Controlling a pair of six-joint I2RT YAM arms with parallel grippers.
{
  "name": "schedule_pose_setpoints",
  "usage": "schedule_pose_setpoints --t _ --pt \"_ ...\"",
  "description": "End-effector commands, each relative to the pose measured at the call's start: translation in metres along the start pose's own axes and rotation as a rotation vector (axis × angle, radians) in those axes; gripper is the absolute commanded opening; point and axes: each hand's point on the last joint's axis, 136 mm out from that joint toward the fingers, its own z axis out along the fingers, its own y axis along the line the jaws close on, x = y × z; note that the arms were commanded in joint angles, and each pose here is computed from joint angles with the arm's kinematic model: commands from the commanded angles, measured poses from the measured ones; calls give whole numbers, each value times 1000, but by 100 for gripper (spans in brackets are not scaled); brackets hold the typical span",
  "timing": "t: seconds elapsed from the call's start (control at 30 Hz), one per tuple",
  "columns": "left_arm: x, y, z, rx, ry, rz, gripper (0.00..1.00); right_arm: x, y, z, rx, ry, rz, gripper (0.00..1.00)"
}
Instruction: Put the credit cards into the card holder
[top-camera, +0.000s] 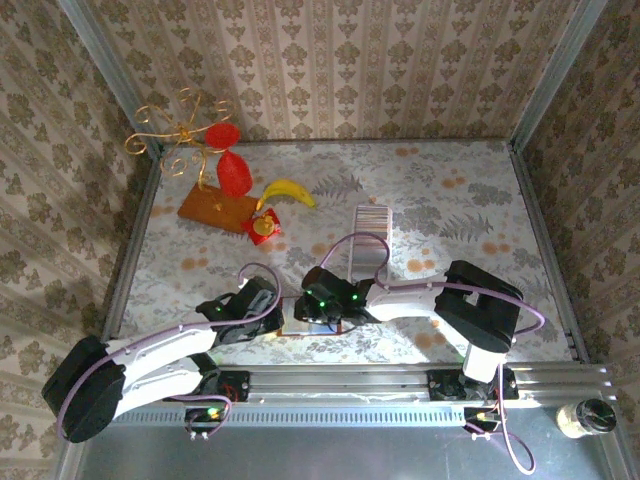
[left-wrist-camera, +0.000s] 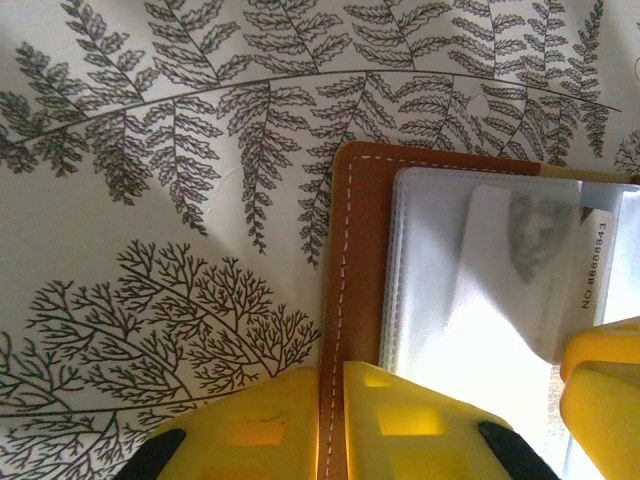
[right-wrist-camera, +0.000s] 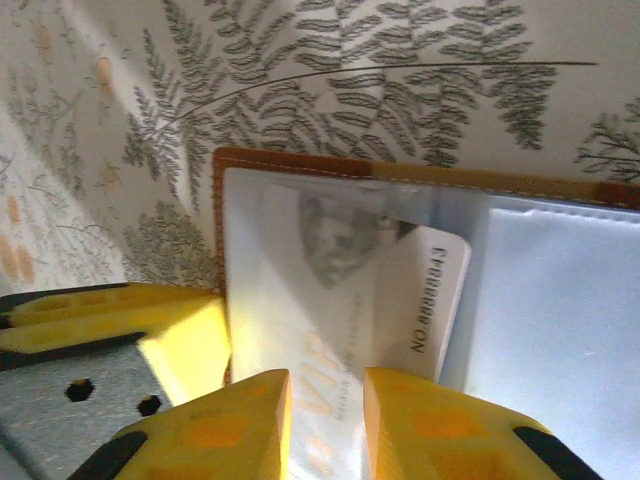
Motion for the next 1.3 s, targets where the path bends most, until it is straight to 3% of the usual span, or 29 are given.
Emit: schedule_pose_setpoints --t 0.0,0.2,0.4,1.1,1.27 --pt "31 16 7 -25 112 -8 14 -6 15 -6 -31 -28 -19 26" --pt "31 17 7 -24 109 -9 14 -9 -18 -21 115 -72 -32 24" --pt "31 16 8 -22 110 -8 15 -4 -27 -10 161 -41 -23 23" --pt "32 11 9 3 111 -20 15 -7 16 7 27 -15 -58 22" --pt "30 9 7 6 105 -21 15 -8 9 -3 81 -21 -67 25"
